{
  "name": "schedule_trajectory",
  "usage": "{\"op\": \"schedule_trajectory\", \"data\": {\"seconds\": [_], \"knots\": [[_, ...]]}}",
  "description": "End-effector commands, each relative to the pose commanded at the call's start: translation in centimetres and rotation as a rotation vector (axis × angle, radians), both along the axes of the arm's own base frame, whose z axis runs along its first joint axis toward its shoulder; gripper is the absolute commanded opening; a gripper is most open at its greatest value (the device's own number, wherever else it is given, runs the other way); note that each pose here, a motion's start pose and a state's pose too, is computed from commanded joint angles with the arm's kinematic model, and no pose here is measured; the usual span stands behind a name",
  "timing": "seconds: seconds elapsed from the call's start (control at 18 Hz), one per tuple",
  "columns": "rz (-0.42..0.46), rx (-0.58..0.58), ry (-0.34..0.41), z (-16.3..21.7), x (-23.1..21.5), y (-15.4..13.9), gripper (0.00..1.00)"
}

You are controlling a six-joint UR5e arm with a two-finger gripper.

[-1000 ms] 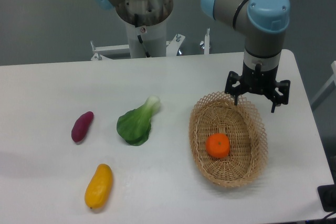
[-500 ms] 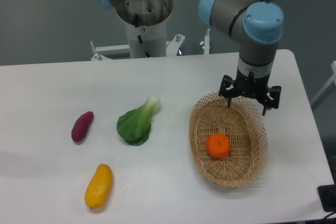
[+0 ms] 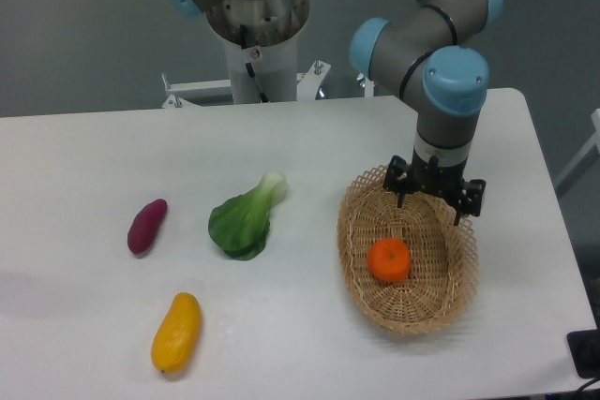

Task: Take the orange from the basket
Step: 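Lower the open gripper down into the basket over the orange, then close the gripper fingers around the orange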

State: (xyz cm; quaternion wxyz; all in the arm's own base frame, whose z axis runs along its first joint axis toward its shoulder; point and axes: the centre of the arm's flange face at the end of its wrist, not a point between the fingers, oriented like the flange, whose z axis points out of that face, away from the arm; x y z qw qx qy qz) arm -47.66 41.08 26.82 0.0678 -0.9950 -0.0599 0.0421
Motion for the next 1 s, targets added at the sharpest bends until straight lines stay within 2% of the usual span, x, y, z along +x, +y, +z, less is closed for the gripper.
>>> {"op": "schedule_trajectory", "data": {"seconds": [0.17,0.5,1.0], "knots": [[0.080,0.049,-0.007,0.1,0.3,1.1,1.00],[0.075,0.066,-0.028,-2.3,1.6,3.6,1.00],[0.093,0.030,-0.040,-4.3,2.2,3.9,1.00]]}}
